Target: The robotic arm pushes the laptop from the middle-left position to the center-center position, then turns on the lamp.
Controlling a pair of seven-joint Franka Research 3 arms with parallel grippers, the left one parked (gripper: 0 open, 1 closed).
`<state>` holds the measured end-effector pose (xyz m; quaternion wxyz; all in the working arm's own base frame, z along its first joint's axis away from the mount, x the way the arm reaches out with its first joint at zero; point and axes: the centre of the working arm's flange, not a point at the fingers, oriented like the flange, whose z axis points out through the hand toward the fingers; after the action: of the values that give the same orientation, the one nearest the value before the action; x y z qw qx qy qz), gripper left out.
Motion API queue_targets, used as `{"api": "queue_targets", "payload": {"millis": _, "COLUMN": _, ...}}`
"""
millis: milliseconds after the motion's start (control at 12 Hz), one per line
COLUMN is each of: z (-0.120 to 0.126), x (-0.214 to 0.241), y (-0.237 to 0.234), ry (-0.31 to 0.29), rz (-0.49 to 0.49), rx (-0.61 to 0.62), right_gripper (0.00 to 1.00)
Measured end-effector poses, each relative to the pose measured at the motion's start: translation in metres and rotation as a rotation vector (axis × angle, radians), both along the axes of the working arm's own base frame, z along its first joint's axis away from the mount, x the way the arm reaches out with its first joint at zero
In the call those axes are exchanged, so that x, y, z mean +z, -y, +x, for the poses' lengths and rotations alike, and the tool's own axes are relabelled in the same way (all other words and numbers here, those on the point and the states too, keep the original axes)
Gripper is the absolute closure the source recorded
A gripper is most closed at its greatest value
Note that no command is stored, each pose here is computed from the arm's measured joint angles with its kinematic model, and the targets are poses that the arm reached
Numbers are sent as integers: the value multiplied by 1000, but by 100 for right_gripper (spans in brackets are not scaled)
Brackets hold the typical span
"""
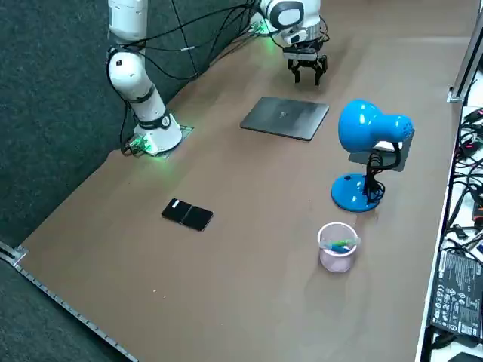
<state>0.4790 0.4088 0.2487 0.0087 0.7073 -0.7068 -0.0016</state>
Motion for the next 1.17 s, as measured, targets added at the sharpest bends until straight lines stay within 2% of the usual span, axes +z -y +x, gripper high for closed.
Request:
{"api": "queue_targets", "payload": {"millis": 250, "z": -3, "x": -14, "y": 5, "ry": 16, "rz": 9, "rx": -60, "right_gripper": 1}}
{"api": "queue_targets", "payload": {"millis": 500, "z": -20, "x": -33, "y": 8, "ry": 32, "rz": 21, "rx": -88, "right_gripper": 1}}
{"api": "queue_targets", "payload": {"millis": 1167, "z": -43, "x": -55, "y": 12, "ry": 50, "rz": 35, "rx": -94, "right_gripper": 0}}
